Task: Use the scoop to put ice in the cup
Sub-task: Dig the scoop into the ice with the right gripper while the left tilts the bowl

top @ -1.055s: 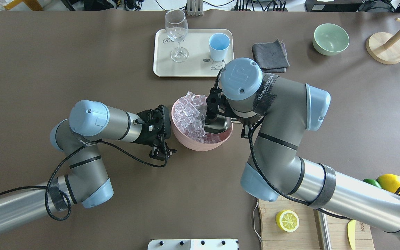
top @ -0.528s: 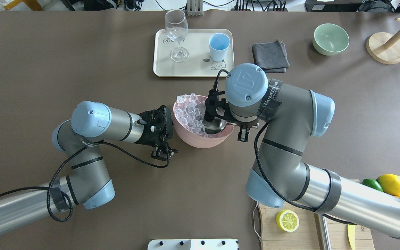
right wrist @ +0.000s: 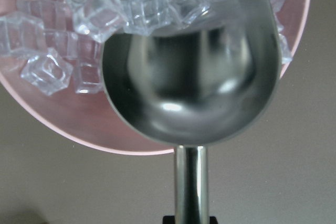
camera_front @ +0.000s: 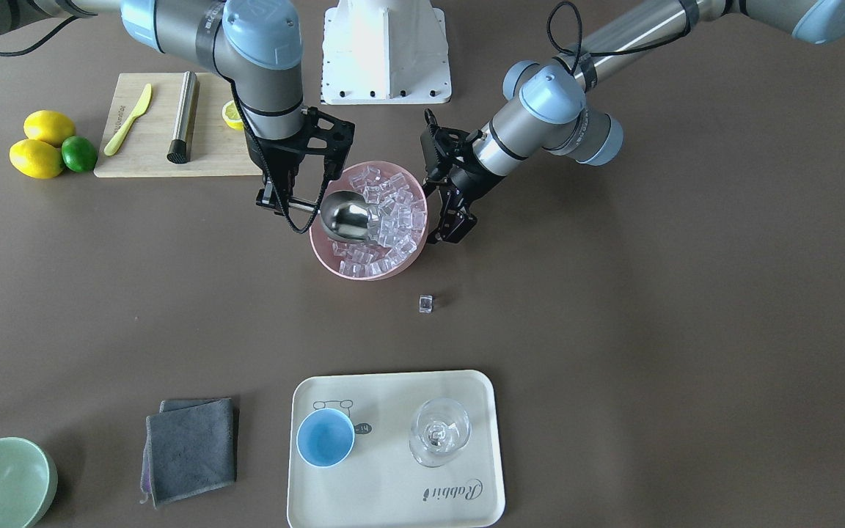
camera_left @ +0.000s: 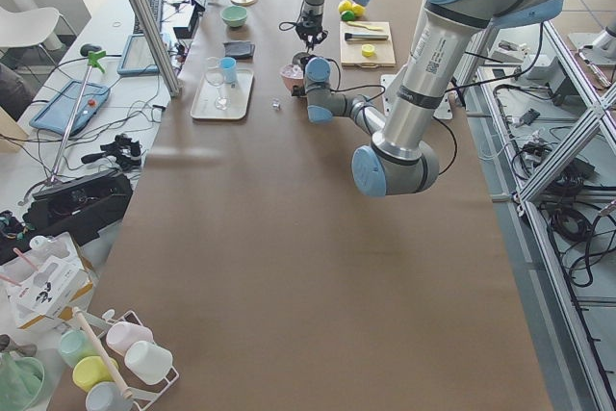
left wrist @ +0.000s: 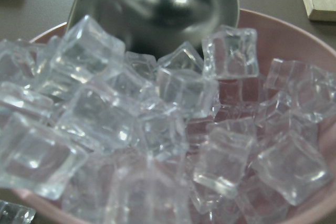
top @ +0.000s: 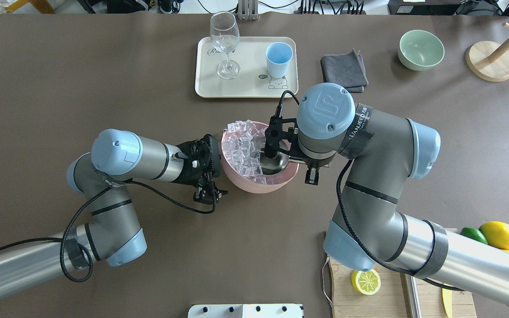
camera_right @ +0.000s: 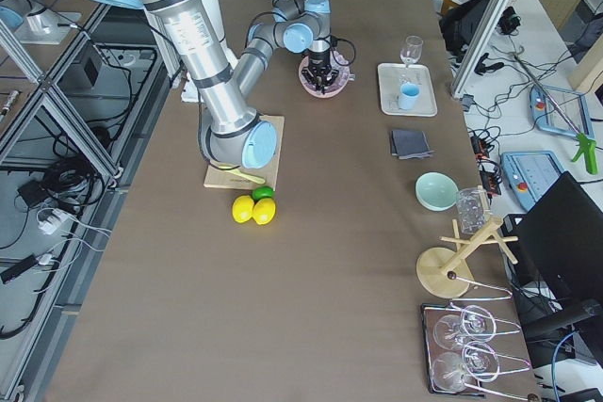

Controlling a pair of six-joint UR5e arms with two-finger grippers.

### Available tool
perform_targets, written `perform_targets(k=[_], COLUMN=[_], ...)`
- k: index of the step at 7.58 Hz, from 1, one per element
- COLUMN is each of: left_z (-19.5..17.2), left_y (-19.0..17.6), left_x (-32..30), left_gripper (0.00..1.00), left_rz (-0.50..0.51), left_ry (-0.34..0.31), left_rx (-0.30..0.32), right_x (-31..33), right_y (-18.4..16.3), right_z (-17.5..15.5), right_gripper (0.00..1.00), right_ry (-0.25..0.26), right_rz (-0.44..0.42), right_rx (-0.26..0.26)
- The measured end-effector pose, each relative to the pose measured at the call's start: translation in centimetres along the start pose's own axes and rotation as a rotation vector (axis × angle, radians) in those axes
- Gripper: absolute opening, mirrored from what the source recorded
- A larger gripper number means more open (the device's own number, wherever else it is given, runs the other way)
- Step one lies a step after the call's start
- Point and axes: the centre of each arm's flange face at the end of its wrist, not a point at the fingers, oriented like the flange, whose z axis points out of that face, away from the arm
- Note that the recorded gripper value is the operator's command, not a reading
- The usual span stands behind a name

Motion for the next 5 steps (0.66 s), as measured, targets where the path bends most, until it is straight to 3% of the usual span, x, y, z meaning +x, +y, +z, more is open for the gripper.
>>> perform_targets(k=[5], left_z=[-0.1], left_y=[1.2], left_x=[0.1], left_gripper=[0.98], left_rz=[0.001], left_ry=[0.001], left_rx=[-0.001], right_x=[1.7], right_y=[3.0], right_z=[0.3], right_gripper=[0.0], right_ry=[-0.072], right_rz=[0.086], right_rx=[0.107])
